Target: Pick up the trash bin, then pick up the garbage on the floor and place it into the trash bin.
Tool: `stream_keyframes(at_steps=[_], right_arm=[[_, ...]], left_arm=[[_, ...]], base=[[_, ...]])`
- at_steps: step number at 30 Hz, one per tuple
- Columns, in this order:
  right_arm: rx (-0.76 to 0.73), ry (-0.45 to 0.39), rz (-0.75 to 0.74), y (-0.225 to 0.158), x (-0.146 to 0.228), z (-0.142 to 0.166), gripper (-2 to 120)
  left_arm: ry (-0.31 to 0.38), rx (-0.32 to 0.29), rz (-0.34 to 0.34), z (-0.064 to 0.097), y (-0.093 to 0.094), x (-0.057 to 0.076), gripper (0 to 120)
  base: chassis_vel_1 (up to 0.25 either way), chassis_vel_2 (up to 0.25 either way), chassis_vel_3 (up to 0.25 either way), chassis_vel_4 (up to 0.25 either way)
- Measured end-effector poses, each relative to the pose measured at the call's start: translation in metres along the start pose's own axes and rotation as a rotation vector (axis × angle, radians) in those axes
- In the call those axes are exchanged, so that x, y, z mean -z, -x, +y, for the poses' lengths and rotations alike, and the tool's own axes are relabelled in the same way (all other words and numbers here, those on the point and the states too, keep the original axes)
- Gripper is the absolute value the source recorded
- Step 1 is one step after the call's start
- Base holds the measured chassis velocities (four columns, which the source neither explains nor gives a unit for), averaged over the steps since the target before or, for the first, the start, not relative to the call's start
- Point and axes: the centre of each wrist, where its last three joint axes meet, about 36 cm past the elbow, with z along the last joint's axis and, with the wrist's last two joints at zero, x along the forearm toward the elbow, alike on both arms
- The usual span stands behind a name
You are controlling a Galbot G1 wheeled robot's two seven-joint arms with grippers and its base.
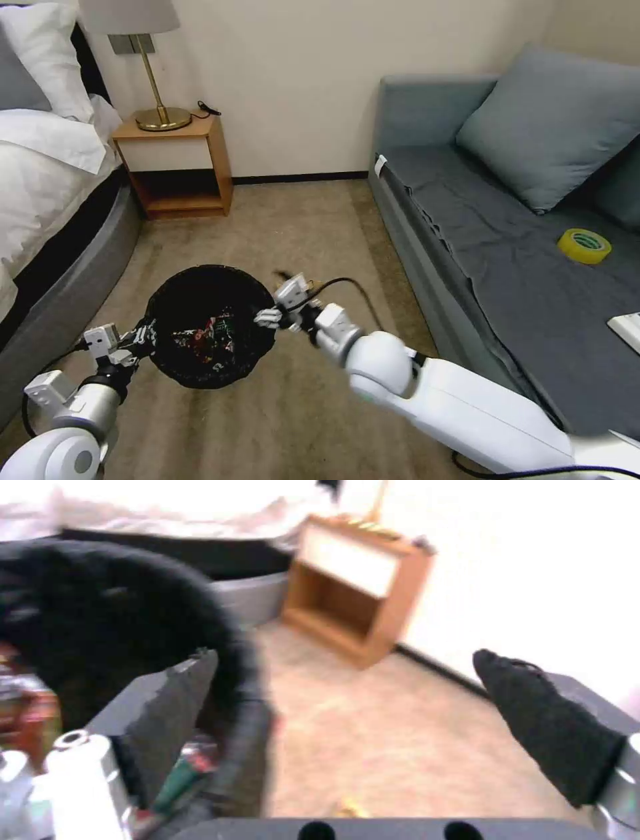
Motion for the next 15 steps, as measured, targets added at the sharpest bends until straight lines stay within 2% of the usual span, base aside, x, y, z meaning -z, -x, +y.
stream_keyframes(at_steps=[5,8,15], right_arm=[[-0.096,-0.010,-0.015,-0.022,-0.009,-0.003,100],[-0.207,0.029,0.001,-0.045,-0.013,0.001,100],[-0.342,0.100,0.070,-0.080,-0.018,0.014,100]], left_arm=[[0.013,0.005,-0.006,0.001,0.001,0.002,5],[0.025,0.012,-0.014,0.002,0.003,0.004,5],[0.043,0.033,-0.023,0.005,0.005,0.005,5]], base=[[0.000,0.000,0.000,0.000],[0.000,0.000,0.000,0.000],[0.000,0.000,0.000,0.000]])
